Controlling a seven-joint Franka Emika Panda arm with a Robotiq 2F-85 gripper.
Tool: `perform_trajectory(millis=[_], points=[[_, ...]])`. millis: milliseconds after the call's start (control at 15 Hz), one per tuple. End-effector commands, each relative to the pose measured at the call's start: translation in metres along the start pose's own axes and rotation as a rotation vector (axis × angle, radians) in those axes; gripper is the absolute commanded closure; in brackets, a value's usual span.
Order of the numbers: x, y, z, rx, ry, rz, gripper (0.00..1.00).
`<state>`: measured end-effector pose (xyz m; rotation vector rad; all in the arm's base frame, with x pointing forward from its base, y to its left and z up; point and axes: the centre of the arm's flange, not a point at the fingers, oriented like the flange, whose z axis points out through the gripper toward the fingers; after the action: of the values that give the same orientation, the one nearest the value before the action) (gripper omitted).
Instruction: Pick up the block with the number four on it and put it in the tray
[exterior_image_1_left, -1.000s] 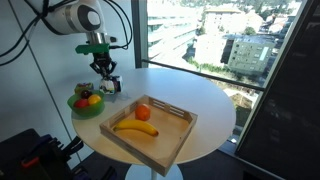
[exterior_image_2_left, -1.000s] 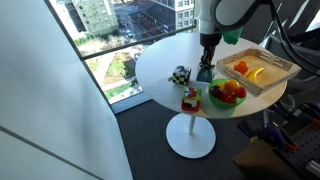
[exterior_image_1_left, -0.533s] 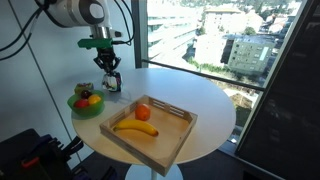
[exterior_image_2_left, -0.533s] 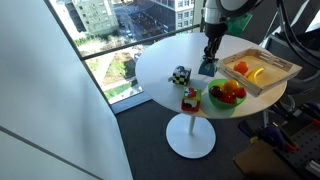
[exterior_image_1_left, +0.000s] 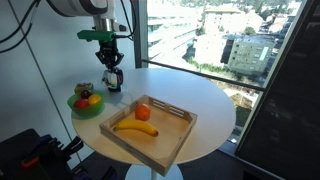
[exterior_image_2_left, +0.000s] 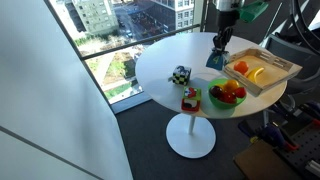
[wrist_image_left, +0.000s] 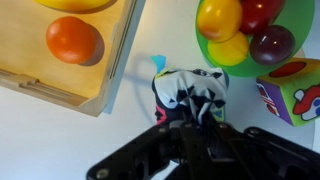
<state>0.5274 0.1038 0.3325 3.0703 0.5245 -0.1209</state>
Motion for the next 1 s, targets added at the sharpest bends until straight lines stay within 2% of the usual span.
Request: perform_trajectory(millis=[0,400,933], points=[[-0.028,0.01,-0.02,0.033,-0.021,0.051,0.94],[-0.057,0.028,-0.038,0.024,-0.03,0.129,0.95],[-0.077,0.036,-0.049,0.006,0.035,0.201,0.95]])
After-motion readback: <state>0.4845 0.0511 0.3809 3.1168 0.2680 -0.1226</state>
